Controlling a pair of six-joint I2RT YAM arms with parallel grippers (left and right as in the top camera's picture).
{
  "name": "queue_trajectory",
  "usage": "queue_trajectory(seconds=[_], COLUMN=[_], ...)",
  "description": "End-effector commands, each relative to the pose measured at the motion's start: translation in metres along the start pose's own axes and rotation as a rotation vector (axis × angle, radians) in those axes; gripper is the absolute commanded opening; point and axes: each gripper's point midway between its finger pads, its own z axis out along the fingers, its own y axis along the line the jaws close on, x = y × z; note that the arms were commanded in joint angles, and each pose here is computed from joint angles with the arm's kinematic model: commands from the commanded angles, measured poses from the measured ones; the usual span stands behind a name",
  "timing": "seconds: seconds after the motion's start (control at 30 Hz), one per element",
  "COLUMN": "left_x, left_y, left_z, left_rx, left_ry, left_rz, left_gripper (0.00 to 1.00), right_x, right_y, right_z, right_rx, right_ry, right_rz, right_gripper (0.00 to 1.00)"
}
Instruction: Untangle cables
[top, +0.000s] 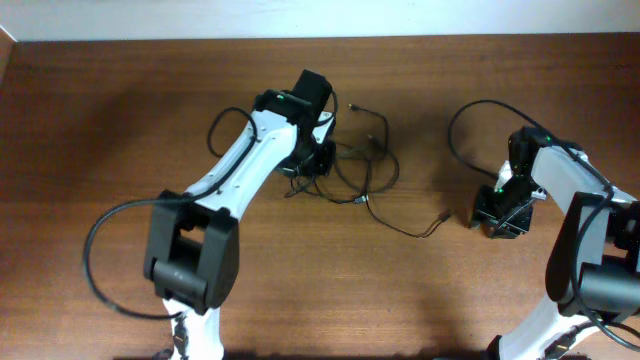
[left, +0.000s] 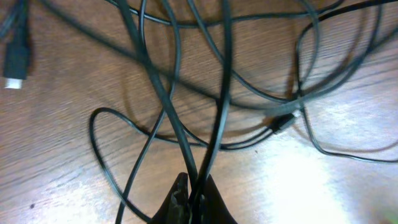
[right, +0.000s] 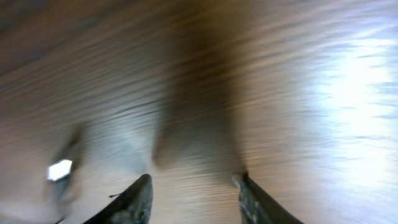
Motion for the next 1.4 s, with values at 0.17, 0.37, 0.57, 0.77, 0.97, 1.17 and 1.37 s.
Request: queue_trajectory(seconds=[0.17,0.37,0.57,0.77,0.97,1.17,1.37], left_x=[0.027,0.050,0.058,0.038,0.014,0.004,0.015], left_y=[0.017,0.035,0.054,0.065,0.074,0.111,0.141], left_z=[-0.010,-0.012,-0.019,-0.057,-0.136,-0.184,-0.178], left_rx=[-0.069,-0.174,-0.264,-0.226,0.002,0.062,-0.025], left_ry=[0.063,0.144,0.166,0.045,-0.204,-0.391,-0.358], left_rz=[-0.138,-0.168,-0.174,-0.227,-0.344,-0.439,-0.506], left_gripper=[0.01,0.59,0.82,0.86,0.91,0.96,0.99], right_x=[0.014,0.020,0.023,0.017,-0.007,-0.011,-0.003], right_y=[0.088,0.122,0.145,0.164,0.176,0.211,0.244], right_z=[-0.044,-0.069,-0.077,-0.088,-0.097,-0.099,-0.074], right_rx=[-0.516,-0.761,-0.841,-0.920,-0.934,-0.948,-0.844], right_ry=[-0.046,-0.086,-0.101,-0.166,-0.247,-0.213,-0.070], right_rz=[-0.225,-0.370,-0.434,-0.524,-0.508,-0.411,-0.041], right_gripper=[0.63,0.63,0.64,0.68,0.70,0.74,0.73])
